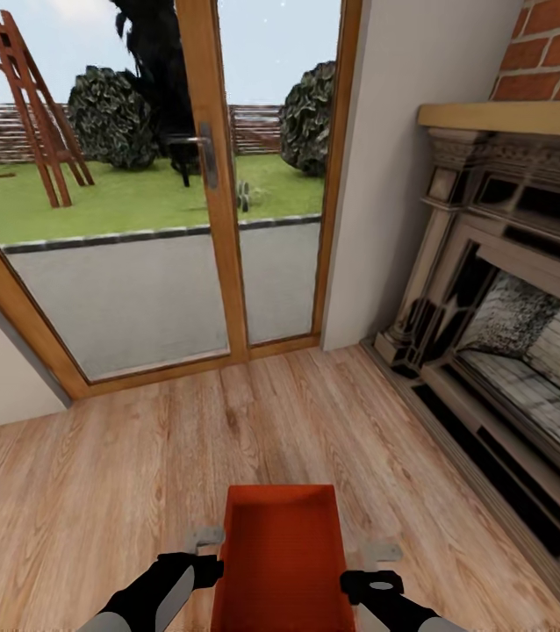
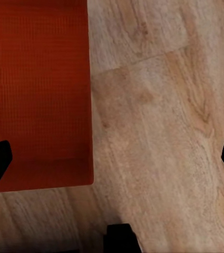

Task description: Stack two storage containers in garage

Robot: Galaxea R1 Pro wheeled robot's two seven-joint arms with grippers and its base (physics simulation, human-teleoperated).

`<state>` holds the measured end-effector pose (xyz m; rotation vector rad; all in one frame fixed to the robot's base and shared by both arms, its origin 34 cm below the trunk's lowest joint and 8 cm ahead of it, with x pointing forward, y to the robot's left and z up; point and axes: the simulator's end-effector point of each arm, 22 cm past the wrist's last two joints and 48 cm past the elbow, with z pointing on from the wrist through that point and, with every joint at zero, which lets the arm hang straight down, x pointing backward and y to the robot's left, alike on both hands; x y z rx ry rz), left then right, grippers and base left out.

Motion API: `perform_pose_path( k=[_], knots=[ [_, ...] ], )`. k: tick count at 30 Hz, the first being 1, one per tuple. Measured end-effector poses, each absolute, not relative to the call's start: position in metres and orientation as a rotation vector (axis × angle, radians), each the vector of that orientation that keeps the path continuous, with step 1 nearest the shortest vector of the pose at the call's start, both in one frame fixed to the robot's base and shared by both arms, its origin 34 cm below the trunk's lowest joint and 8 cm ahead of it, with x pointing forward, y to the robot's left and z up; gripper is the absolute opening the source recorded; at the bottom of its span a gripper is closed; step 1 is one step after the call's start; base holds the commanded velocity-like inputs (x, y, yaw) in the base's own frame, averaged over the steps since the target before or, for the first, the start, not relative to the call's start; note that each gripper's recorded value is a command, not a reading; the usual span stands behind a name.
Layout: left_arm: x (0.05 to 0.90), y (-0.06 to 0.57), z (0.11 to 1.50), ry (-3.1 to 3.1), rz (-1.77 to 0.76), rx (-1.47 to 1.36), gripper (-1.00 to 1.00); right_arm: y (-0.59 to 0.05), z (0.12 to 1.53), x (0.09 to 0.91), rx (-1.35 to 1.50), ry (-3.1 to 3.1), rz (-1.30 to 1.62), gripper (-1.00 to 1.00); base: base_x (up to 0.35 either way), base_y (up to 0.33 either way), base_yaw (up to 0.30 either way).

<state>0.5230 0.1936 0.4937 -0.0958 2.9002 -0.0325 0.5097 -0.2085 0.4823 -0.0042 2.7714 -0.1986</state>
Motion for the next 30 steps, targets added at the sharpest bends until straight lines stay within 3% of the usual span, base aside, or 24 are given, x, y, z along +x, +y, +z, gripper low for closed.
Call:
perform_pose_path(
  k=[18,30],
  knots=[
    [0.512,0.195,0.452,2.929,-0.029,-0.097,1.00,-0.209,0.442,0.500,-0.007,2.793,-0.200,1.00,0.000,0.000,0.063],
    [0.508,0.194,0.428,2.936,-0.030,-0.097,1.00,-0.209,0.418,0.498,0.003,2.786,-0.198,1.00,0.000,0.000,-0.016]
  ],
)
